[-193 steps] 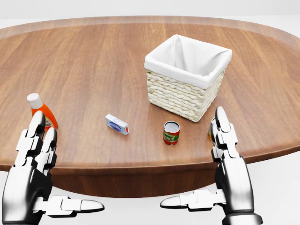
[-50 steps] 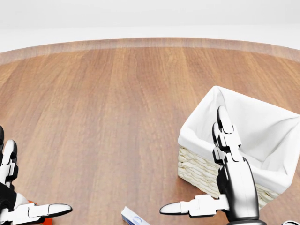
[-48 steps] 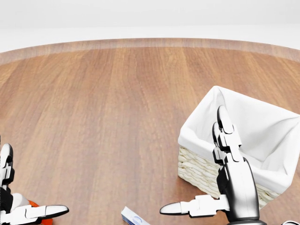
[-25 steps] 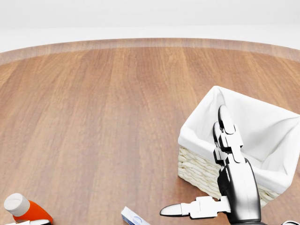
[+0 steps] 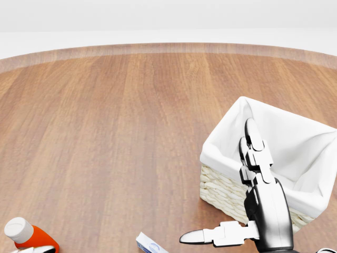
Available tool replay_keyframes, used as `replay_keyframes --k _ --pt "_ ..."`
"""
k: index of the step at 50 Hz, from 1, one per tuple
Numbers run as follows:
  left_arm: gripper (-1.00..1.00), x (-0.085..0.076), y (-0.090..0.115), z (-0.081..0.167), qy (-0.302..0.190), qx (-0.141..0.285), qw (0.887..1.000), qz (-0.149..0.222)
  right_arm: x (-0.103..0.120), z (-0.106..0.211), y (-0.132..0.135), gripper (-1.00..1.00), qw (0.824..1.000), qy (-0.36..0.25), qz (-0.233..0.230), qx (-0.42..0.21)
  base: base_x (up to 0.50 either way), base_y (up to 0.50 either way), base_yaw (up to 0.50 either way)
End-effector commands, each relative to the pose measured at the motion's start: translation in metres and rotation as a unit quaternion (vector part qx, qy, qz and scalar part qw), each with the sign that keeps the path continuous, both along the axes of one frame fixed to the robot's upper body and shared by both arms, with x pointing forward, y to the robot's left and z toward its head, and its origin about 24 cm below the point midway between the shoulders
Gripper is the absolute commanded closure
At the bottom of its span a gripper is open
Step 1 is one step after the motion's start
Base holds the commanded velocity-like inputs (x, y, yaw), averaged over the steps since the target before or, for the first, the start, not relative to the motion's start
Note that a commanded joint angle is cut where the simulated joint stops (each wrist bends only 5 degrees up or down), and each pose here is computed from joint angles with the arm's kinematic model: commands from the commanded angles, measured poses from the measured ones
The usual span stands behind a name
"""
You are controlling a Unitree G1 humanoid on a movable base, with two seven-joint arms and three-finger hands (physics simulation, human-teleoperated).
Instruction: Pick up the ketchup, and put it in the basket.
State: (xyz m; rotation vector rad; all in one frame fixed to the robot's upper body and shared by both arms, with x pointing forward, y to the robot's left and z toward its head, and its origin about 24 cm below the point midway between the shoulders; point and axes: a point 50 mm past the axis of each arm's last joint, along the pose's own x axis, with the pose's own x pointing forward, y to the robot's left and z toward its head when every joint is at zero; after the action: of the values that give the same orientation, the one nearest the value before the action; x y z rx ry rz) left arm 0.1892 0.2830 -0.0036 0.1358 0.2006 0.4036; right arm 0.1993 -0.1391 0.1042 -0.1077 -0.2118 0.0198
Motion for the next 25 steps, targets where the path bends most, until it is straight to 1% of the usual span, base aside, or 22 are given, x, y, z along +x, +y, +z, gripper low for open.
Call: replay_keyframes --k 1,3,9,15,20,24,25 --pt "-1.0 0.008 0.001 -0.009 0.021 -0.003 1.0 0.006 -0.001 0.001 0.0 -1.0 1.0 -0.002 0.001 0.0 0.0 0.0 0.0" --pt "-1.0 0.009 0.001 -0.01 0.022 -0.003 1.0 0.006 -0.001 0.001 0.0 -1.0 1.0 -0.003 0.001 0.0 0.0 0.0 0.0" --pt "-1.0 0.02 0.0 -0.019 0.042 -0.008 0.999 0.007 0.0 0.0 0.001 -1.0 1.0 0.0 0.002 -0.001 0.0 0.0 0.0" --pt "-1.0 0.026 -0.001 -0.028 0.065 -0.013 0.998 0.009 0.0 0.0 0.001 -1.0 1.0 0.001 0.002 -0.001 0.0 0.0 0.0" --pt "-1.0 0.026 -0.002 -0.033 0.077 -0.015 0.997 0.008 -0.001 0.0 0.0 -1.0 1.0 0.0 0.002 -0.001 0.0 0.0 0.0" --pt "-1.0 0.026 -0.005 -0.033 0.076 -0.015 0.997 0.002 -0.001 0.0 0.0 -1.0 1.0 0.0 0.002 -0.001 0.0 0.0 0.0" --pt "0.32 0.026 -0.005 -0.034 0.077 -0.016 0.997 0.001 -0.001 0.001 0.001 -1.0 1.0 -0.001 0.002 -0.001 0.0 0.0 0.0"
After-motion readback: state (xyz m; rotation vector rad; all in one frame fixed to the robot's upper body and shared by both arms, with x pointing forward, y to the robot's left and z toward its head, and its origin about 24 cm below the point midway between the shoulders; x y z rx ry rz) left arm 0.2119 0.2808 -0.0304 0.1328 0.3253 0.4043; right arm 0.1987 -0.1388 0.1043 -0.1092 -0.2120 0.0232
